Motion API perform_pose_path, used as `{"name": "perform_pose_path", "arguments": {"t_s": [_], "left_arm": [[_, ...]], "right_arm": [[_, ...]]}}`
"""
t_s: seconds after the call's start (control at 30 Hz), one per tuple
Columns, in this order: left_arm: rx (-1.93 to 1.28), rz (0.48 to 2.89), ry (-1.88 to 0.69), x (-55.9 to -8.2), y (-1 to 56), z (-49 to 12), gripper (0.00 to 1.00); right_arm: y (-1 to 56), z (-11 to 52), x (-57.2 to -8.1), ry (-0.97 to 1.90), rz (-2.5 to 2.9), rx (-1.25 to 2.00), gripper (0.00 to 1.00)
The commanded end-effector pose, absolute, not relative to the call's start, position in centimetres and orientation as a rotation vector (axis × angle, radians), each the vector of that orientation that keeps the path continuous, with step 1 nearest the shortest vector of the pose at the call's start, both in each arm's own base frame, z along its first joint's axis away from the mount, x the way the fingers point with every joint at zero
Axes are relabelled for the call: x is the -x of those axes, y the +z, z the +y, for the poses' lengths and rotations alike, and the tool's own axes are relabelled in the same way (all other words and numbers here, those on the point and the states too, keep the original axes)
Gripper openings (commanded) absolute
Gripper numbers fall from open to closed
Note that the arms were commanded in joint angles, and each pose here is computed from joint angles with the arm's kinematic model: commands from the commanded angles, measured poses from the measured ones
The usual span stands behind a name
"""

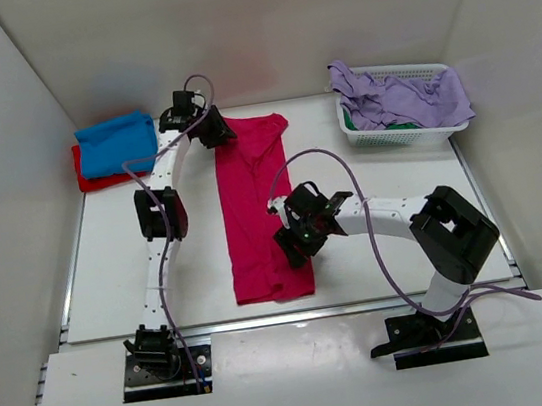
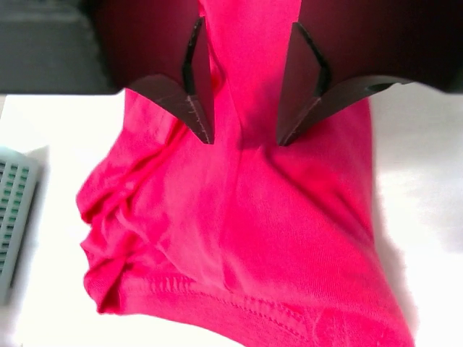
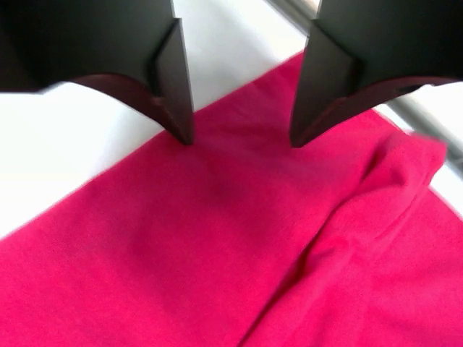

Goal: Fold and stack the t-shirts
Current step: Rotate the tshirt 90 degrees

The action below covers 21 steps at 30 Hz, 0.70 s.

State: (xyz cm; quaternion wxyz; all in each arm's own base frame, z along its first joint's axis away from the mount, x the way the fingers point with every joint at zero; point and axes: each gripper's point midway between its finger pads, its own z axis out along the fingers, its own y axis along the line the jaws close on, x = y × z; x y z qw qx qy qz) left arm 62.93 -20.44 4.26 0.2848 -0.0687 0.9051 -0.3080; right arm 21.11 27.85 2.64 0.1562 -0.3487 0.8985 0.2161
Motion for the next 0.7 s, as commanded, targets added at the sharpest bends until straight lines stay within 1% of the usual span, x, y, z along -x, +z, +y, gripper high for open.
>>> {"name": "perform_pose_path", "arguments": {"t_s": [0.0, 0.07, 0.1, 0.17, 0.2, 0.27, 0.3, 0.33, 0.4, 0.43, 0.47, 0.5, 0.53, 0.57, 0.6, 0.67], "left_arm": [[-0.011, 2.224, -0.824, -61.8, 18.5, -20.4, 0.51], [-0.064, 2.224, -0.770, -58.9, 23.3, -19.6, 0.52], [-0.077, 2.294, -0.735, -57.2, 22.9, -18.8, 0.53], [-0.095, 2.338, -0.662, -53.6, 25.9, -17.7, 0.53], [-0.092, 2.367, -0.601, -52.4, 26.1, -17.2, 0.52], [-0.050, 2.427, -0.466, -48.7, 27.1, -15.1, 0.52], [-0.053, 2.456, -0.429, -47.3, 27.1, -14.8, 0.52], [-0.051, 2.497, -0.409, -44.6, 26.7, -14.4, 0.53], [-0.061, 2.583, -0.380, -38.3, 23.0, -12.7, 0.53], [-0.045, 2.529, -0.411, -37.9, 22.6, -13.0, 0.53], [-0.029, 2.574, -0.445, -33.5, 19.8, -12.4, 0.54], [0.009, 2.586, -0.464, -30.5, 16.9, -11.7, 0.54], [0.011, 2.565, -0.519, -29.5, 16.2, -12.5, 0.53], [0.002, 2.607, -0.547, -26.4, 13.6, -12.6, 0.54], [0.031, 2.623, -0.577, -24.3, 11.7, -12.8, 0.54], [0.040, 2.622, -0.632, -21.9, 9.8, -13.9, 0.54]], "right_arm": [[4.3, 26.6, -23.0, 0.447, 2.492, 1.071, 0.56], [6.6, 26.9, -24.4, 0.422, 2.437, 1.037, 0.59], [8.1, 27.3, -24.9, 0.414, 2.406, 1.011, 0.60], [10.2, 27.3, -25.1, 0.428, 2.378, 0.942, 0.63], [10.9, 27.5, -25.1, 0.444, 2.366, 0.924, 0.68], [11.7, 27.3, -24.3, 0.503, 2.382, 0.840, 0.74], [11.8, 27.1, -24.2, 0.505, 2.384, 0.822, 0.75], [11.6, 26.6, -23.5, 0.514, 2.418, 0.773, 0.75], [10.7, 25.7, -21.8, 0.531, 2.468, 0.690, 0.75], [10.8, 25.7, -21.2, 0.566, 2.473, 0.663, 0.74], [9.9, 25.1, -20.1, 0.571, 2.501, 0.628, 0.74], [9.5, 24.8, -19.6, 0.596, 2.513, 0.571, 0.74], [9.5, 24.7, -19.2, 0.611, 2.513, 0.556, 0.72], [9.2, 24.5, -18.6, 0.638, 2.527, 0.530, 0.71], [8.4, 24.1, -18.0, 0.624, 2.556, 0.502, 0.71], [8.0, 24.1, -17.5, 0.626, 2.562, 0.460, 0.71]]}}
